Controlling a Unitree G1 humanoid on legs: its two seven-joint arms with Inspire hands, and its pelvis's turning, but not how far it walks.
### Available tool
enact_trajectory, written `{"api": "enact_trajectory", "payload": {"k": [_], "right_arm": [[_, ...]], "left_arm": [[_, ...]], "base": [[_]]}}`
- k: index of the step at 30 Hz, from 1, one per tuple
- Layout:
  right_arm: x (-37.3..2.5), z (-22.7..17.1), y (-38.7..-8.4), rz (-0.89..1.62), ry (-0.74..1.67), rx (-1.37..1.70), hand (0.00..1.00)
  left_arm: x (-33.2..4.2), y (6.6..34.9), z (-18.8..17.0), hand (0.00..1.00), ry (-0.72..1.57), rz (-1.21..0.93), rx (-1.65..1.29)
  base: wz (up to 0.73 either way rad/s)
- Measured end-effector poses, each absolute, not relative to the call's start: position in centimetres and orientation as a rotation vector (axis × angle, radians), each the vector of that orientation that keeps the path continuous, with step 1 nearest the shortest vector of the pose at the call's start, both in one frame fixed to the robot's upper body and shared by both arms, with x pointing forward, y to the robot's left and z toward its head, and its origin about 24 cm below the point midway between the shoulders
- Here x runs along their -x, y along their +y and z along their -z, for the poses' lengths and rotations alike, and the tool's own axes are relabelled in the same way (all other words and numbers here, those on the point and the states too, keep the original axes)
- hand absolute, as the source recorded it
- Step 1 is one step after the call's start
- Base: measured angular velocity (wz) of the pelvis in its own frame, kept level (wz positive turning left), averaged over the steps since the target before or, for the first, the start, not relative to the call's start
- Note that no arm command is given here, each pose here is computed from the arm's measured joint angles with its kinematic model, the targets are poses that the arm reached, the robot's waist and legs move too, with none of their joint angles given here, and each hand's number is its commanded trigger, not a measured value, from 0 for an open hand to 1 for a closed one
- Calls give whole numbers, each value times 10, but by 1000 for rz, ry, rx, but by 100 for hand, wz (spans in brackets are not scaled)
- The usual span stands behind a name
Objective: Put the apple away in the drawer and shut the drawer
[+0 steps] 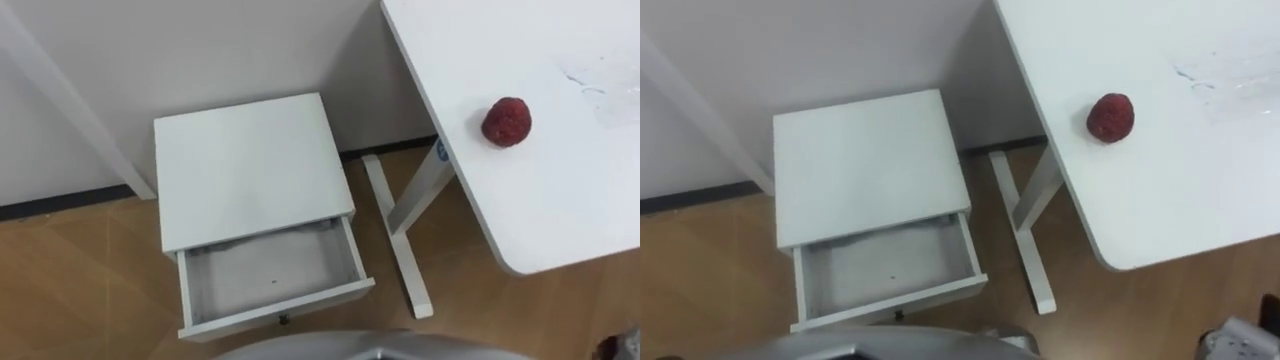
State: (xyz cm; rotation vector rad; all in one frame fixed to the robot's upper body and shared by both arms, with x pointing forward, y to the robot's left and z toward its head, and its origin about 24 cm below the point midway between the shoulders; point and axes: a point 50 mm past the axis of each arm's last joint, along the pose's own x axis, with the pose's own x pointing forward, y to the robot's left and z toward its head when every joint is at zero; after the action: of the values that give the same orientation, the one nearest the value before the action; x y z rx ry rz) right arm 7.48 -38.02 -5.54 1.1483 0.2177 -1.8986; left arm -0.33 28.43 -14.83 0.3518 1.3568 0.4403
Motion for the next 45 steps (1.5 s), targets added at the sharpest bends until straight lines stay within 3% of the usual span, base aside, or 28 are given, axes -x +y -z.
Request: {"api": "enact_trajectory", "payload": {"k": [9, 21, 30, 45], "right_arm": [[-111, -37, -393, 1839, -107, -487, 0], [-156, -72, -373, 1483, -218, 89, 0], [-181, -71, -351, 1168, -192, 322, 0], [-206, -49, -320, 782, -52, 422, 0]], "left_arm": [[-2, 280, 149, 0, 1326, -387, -383], [0, 272, 153, 0, 1339, -317, -401], [0, 270, 154, 0, 1334, -283, -412], [-2, 267, 155, 0, 1328, -249, -401]], "base": [[5], [-1], [0], [1]]}}
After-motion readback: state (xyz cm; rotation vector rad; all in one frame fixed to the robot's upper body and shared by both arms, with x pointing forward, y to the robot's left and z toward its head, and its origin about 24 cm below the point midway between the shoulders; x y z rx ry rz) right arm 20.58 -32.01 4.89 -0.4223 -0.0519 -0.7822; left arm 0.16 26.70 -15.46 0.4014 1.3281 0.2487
